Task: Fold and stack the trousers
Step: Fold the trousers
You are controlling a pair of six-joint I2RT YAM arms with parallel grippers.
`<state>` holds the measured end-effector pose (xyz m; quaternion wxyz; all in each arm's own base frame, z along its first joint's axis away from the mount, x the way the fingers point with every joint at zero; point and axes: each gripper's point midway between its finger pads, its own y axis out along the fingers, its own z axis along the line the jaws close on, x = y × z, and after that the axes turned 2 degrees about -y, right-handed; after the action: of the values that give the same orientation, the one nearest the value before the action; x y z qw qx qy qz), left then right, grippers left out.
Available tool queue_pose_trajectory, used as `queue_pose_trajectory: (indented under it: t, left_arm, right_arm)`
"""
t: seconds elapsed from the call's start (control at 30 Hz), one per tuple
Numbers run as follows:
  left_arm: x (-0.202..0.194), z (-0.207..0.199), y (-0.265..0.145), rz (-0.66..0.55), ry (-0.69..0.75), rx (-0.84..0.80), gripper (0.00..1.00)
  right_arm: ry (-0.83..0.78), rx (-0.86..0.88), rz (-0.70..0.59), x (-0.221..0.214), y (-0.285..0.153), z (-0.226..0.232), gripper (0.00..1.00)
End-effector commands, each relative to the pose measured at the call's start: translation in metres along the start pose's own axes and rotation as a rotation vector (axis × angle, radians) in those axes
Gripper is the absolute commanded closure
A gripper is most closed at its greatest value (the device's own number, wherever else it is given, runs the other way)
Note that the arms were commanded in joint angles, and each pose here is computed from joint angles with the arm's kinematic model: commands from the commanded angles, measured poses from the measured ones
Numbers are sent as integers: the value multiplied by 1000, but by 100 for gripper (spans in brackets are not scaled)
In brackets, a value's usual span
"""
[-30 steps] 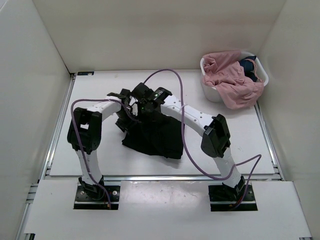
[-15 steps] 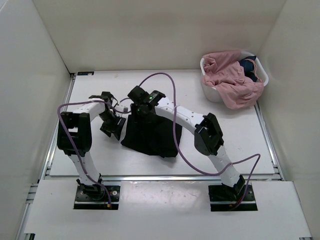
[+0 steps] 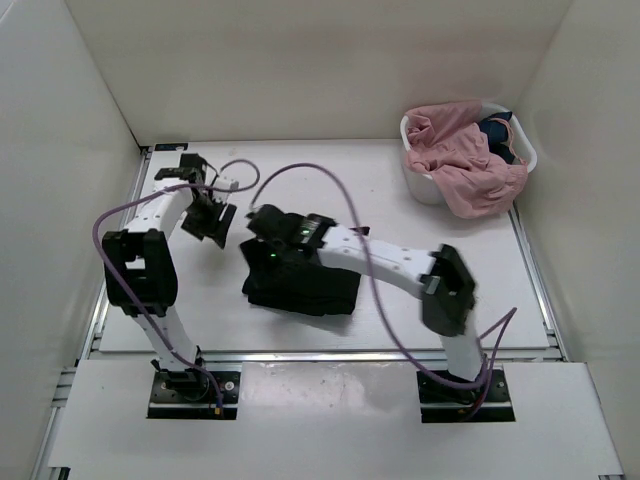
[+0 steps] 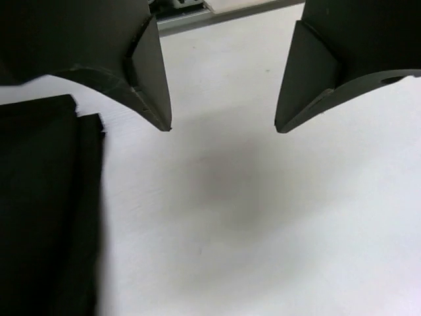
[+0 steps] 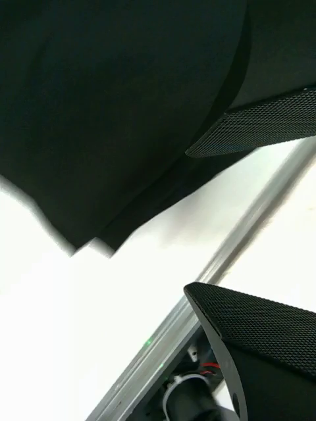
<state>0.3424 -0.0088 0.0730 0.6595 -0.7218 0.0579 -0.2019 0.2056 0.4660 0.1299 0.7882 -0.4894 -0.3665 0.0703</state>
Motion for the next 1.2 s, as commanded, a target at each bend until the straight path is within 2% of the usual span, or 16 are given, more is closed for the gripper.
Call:
queue_pose_trajectory:
  t: [0.0,0.03,0.07,0.13,0.27,0.33,0.37,0.47,0.5,0.53,0.57,0.7,0.87,1.0,1.03,1.17]
  left_arm:
    - [38,-22,-65,-176,114,27,24]
    - [42,-40,-67,-186,144,-32,22]
    - [39,-50,-69,-173,154,-61,22]
    - [37,-63,-64,-158,165,-85,20]
    - [32,-96,-43,-109,202,-153,19]
    - [40,-113,-39,-142,245,-182,19]
    - [41,-128,-38,-153,288,-191,19]
    - [31,-153,-23,-140,353,-222,19]
    - [17,-157,-9,-94,359,-233,19]
    - [11,-158,-3,-76,367,-223,19]
    - [4,-156,5,-52,363,-218,19]
    - [-23,-151,33,28,355,-194,19]
    - [-29,-151,39,47,352,-197,20]
    - [-26,-152,27,23,355,-194,20]
    - [-27,-152,23,24,355,-194,20]
    - [-17,-155,-3,-29,362,-196,20]
  right_arm:
    - [151,-166,-240,35,-71,-58,18]
    - [249,-196,-272,34,-90,-70,17]
    - [296,-282,-248,15,-88,-93,16]
    - [397,-322,-250,1,-100,-118,12]
    - [473,-296,-190,-31,-80,-143,9]
    - [499,-308,-205,-29,-77,-156,9]
    - [493,-329,-199,-32,-71,-164,13]
    - [562,-368,-130,-52,-45,-192,46]
    - [585,-387,-74,-66,-33,-199,78]
    - [608,-411,-40,-78,-27,-206,89]
    - [618,-424,-28,-81,-24,-212,93]
    - [590,-456,19,-96,-14,-219,93]
    - [559,-459,35,-101,-14,-221,91]
    - [452,-459,-35,-73,-44,-203,75]
    - [426,-473,-57,-69,-60,-199,65]
    - [423,-479,-149,-56,-99,-188,43]
